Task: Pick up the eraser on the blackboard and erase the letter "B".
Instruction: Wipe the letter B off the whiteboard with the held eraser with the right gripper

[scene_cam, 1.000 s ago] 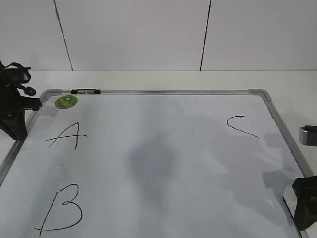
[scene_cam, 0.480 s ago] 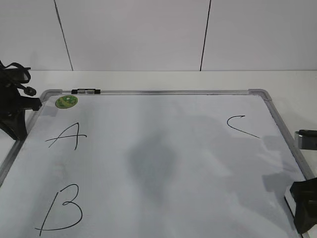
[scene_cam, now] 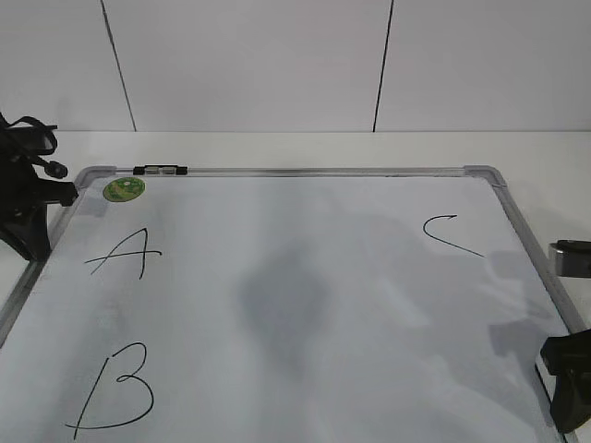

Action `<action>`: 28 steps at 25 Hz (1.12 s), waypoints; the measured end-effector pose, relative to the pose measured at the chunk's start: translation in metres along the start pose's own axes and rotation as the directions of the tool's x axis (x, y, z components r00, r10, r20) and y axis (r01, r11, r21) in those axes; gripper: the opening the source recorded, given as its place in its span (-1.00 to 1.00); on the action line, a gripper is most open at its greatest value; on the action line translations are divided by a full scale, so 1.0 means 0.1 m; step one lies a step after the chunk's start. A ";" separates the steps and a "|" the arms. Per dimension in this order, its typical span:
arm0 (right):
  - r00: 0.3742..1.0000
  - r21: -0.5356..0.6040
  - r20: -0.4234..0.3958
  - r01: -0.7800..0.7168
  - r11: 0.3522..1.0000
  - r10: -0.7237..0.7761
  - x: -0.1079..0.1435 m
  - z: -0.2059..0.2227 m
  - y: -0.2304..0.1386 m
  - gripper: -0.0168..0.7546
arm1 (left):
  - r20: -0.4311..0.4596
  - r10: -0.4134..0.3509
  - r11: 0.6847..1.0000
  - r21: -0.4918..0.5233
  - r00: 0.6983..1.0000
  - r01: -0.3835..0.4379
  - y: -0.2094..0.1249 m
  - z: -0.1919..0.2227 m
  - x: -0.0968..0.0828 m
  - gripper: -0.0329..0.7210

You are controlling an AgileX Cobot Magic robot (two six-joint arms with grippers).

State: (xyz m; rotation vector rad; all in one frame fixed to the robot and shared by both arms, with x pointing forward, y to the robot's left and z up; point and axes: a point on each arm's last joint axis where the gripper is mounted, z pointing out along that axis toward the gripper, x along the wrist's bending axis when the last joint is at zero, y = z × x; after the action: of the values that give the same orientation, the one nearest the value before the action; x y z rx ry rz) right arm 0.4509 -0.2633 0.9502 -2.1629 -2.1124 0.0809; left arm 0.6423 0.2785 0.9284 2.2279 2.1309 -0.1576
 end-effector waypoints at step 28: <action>0.969 -0.219 0.003 0.241 0.946 -0.246 0.59 -0.75 0.11 0.43 | 0.007 -0.003 1.000 0.005 1.000 0.003 0.00 0.00 -0.01 -0.79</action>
State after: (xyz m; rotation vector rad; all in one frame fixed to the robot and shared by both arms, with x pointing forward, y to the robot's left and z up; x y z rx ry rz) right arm 0.4720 -0.2078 1.0259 -1.9738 -2.4572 -0.2078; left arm 0.6418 0.2779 0.9285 2.2231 2.1332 -0.1706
